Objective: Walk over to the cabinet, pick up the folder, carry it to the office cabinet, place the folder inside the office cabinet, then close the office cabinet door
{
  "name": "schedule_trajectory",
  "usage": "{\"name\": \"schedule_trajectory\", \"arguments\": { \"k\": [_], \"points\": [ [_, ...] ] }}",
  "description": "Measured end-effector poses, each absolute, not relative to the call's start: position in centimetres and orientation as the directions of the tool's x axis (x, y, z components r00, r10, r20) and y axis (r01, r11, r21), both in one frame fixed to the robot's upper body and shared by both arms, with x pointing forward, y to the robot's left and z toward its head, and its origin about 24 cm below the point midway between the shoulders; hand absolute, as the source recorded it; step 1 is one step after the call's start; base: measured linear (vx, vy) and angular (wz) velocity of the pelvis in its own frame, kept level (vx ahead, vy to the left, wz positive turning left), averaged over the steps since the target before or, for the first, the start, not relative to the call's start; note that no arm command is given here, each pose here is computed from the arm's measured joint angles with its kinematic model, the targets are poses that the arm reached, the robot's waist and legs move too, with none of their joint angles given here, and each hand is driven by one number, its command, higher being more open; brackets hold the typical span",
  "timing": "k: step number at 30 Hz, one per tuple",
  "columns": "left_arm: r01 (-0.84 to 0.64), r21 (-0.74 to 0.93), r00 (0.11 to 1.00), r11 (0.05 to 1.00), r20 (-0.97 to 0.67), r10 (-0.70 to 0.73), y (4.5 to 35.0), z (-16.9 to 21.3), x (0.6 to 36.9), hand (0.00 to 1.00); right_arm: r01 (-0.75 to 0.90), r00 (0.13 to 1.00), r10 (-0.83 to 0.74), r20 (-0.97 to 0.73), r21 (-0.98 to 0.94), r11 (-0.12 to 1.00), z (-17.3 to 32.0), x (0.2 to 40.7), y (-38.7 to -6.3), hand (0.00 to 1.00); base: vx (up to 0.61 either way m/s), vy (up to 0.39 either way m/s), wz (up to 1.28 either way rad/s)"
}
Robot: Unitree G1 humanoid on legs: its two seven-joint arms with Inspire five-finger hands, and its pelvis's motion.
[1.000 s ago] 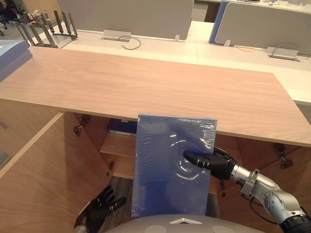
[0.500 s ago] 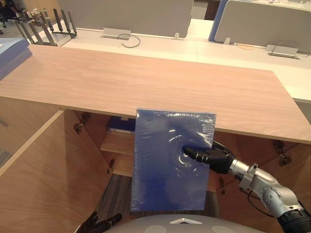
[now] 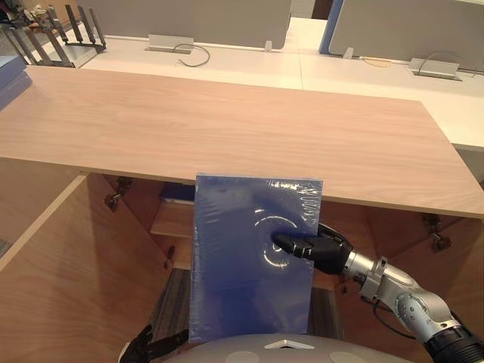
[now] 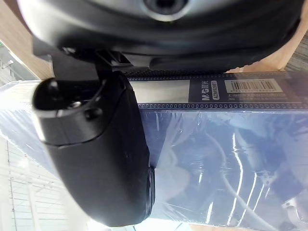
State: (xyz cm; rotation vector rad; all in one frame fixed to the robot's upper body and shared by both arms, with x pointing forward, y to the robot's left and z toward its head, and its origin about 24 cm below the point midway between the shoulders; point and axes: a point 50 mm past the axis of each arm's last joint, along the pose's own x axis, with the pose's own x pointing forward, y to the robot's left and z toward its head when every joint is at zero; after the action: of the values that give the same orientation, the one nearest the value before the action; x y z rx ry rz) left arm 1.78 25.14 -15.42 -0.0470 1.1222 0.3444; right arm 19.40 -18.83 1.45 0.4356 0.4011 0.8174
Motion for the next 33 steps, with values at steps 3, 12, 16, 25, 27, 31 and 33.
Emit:
{"name": "schedule_trajectory", "arguments": {
  "k": [3,12,16,25,27,31,33],
  "points": [
    [-0.272,0.138,0.396,0.952,-0.886,0.241,25.2,-15.4,2.1,1.00,-0.616,0.614,0.772,-0.162,0.514,0.597,1.6,19.2,-18.6,0.00,0.01,0.003,-0.10],
    [-0.194,0.141,0.495,0.971,-0.840,0.221,24.9,-14.9,6.7,1.00,-0.685,0.580,0.808,-0.106,0.474,0.554,3.2,20.3,-17.5,0.00,-0.06,0.014,-0.06],
    [-0.178,0.146,0.525,0.973,-0.822,0.220,24.8,-14.7,7.8,1.00,-0.711,0.537,0.831,-0.149,0.451,0.540,3.2,20.5,-17.1,0.00,-0.10,0.015,-0.02],
    [-0.191,0.175,0.536,0.966,-0.805,0.252,24.7,-14.6,8.0,1.00,-0.921,0.367,0.921,-0.132,0.088,0.380,8.9,21.0,-16.1,0.00,-0.02,-0.026,-0.06],
    [-0.196,0.185,0.538,0.963,-0.801,0.263,24.7,-14.5,8.0,1.00,-0.931,0.357,0.925,-0.131,0.033,0.364,9.4,20.9,-16.2,0.00,0.00,0.000,0.00],
    [-0.201,0.192,0.553,0.961,-0.788,0.273,24.7,-14.4,8.2,1.00,-0.937,0.347,0.930,-0.122,0.003,0.350,9.9,20.9,-16.1,0.00,-0.02,0.004,-0.04],
    [-0.205,0.195,0.575,0.959,-0.769,0.279,24.8,-14.1,8.8,1.00,-0.944,0.329,0.937,-0.118,-0.029,0.328,10.5,21.1,-16.0,0.00,-0.11,0.014,-0.19]
  ]
}}
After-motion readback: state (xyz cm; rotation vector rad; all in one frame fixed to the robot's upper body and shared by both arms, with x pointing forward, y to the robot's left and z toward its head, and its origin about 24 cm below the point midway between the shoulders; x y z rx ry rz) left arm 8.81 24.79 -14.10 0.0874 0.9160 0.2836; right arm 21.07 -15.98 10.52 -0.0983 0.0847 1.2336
